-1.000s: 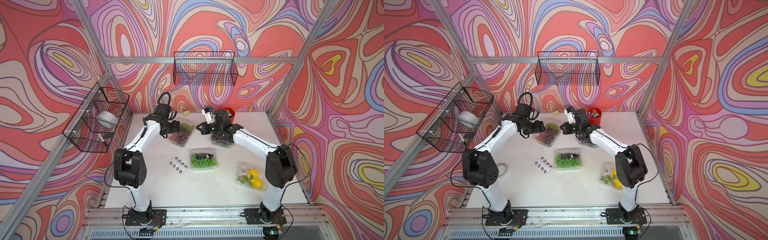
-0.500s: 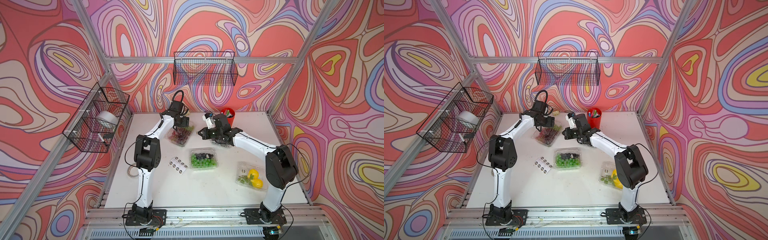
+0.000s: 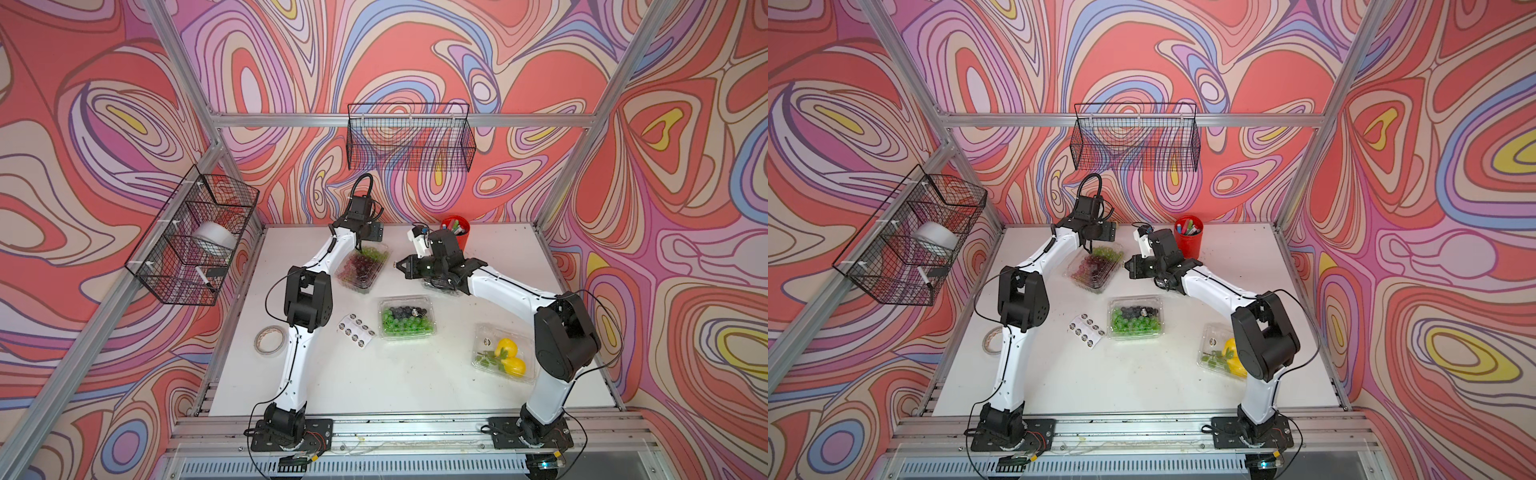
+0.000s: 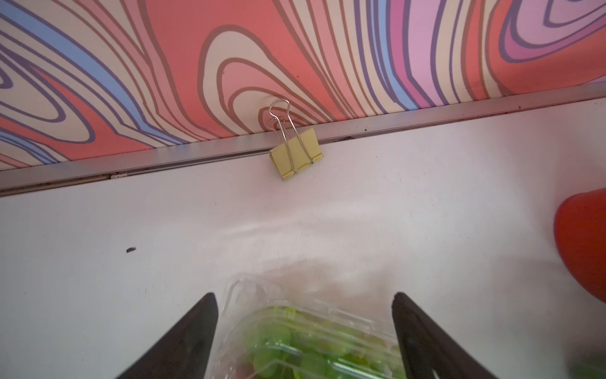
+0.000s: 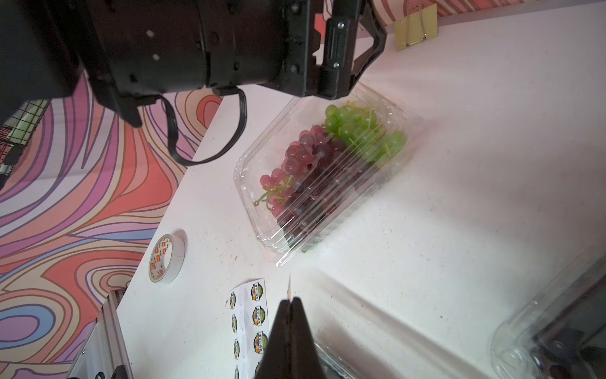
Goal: Label fruit boxes
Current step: Move the fruit box to the center of the board.
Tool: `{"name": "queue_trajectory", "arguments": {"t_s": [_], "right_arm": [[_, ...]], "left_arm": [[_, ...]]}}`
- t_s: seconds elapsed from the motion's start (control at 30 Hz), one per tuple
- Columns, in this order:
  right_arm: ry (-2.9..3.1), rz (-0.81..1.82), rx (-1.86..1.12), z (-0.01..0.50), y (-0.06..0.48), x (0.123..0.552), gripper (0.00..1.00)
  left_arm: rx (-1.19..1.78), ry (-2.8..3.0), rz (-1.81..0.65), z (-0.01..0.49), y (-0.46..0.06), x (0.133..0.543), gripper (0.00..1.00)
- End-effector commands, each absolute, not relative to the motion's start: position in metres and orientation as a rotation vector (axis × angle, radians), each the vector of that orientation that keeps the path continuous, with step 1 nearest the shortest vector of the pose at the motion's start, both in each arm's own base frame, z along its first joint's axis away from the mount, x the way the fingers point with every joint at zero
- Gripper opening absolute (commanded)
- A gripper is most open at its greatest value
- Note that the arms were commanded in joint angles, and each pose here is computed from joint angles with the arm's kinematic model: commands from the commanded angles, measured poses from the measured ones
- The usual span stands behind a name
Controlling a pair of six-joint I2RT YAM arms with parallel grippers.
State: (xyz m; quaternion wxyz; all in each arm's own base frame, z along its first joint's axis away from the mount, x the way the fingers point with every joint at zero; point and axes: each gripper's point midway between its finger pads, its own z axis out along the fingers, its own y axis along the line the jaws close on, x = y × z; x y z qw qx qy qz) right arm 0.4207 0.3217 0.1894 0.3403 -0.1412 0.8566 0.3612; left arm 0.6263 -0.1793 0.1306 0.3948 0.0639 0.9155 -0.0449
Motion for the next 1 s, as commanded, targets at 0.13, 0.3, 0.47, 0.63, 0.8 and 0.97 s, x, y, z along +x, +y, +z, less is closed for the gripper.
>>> {"name": "queue_trajectory", "arguments": {"t_s": [0.13, 0.3, 0.47, 0.63, 0.8, 0.97], "right_arm": [[2.175, 0.94, -0.358, 0.22, 0.315, 0.413, 0.0], [2.173, 0.944, -0.362, 0.222, 0.315, 0.413, 0.0], [2.17, 0.953, -0.365, 0.225, 0.316, 0.411, 0.0], [2.171, 0.967, -0.367, 0.227, 0.317, 0.41, 0.0], [2.188, 0.999, -0.354, 0.226, 0.321, 0.409, 0.0], [2.264, 1.019, -0.369, 0.213, 0.339, 0.41, 0.0]], "left_arm": [[0.23, 2.415, -0.104, 0.104, -0.187, 0.617, 0.84], [0.26, 2.474, -0.106, 0.093, -0.185, 0.603, 0.82], [0.291, 2.526, -0.102, 0.083, -0.182, 0.585, 0.83], [0.312, 2.577, -0.125, 0.078, -0.18, 0.564, 0.82], [0.305, 2.601, -0.136, 0.087, -0.174, 0.542, 0.82], [0.28, 2.564, -0.121, 0.122, -0.166, 0.529, 0.83]]}}
